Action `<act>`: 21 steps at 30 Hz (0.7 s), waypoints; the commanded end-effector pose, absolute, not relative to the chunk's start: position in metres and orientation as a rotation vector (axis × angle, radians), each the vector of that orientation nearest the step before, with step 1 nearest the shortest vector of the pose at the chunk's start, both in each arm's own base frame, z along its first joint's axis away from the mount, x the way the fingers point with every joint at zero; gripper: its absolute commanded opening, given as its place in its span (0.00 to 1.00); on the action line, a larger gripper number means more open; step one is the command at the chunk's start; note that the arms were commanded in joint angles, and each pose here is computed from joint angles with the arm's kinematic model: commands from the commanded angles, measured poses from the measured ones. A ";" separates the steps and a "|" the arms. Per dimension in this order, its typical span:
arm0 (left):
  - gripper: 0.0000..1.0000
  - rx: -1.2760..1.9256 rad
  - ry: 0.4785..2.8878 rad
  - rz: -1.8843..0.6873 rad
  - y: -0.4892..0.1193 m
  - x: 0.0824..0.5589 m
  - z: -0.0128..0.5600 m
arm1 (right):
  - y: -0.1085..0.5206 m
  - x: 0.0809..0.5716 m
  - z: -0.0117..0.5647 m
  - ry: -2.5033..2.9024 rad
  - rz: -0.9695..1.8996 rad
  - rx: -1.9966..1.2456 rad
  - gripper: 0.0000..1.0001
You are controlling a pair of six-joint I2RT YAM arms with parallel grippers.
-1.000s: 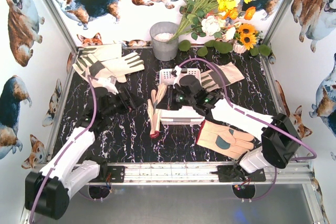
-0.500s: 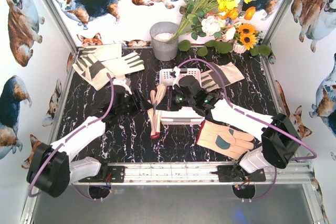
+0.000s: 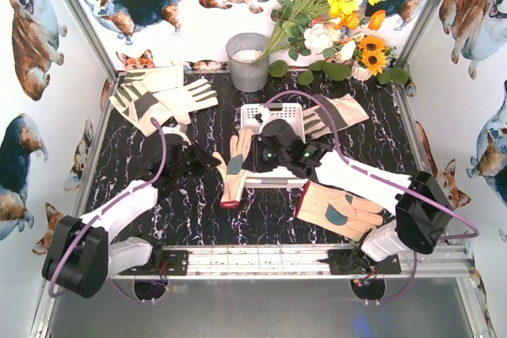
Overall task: Put the gloves into the storage basket
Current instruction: Place the glove at the center of the board.
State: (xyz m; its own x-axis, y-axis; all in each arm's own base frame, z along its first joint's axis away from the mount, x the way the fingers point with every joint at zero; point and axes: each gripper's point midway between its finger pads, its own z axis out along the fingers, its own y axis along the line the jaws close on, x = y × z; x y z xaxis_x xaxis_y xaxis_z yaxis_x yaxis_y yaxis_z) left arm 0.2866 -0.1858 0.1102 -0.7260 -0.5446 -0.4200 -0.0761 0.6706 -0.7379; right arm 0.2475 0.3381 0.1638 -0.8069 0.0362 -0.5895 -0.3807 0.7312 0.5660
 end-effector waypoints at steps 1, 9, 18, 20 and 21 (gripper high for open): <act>0.00 -0.521 2.226 -1.071 -0.177 0.283 0.107 | 0.353 0.258 0.194 2.240 0.795 -0.372 0.00; 0.00 -0.563 2.249 -1.117 -0.156 0.277 0.087 | 0.371 0.270 0.160 2.305 0.654 -0.388 0.06; 0.00 -0.644 2.329 -0.985 -0.127 0.268 0.046 | 0.390 0.275 0.126 2.408 0.620 -0.447 0.09; 0.00 -0.660 2.332 -0.967 -0.121 0.267 0.040 | 0.392 0.275 0.123 2.412 0.624 -0.450 0.12; 0.00 -0.671 2.332 -0.961 -0.118 0.266 0.037 | 0.393 0.275 0.122 2.415 0.626 -0.452 0.14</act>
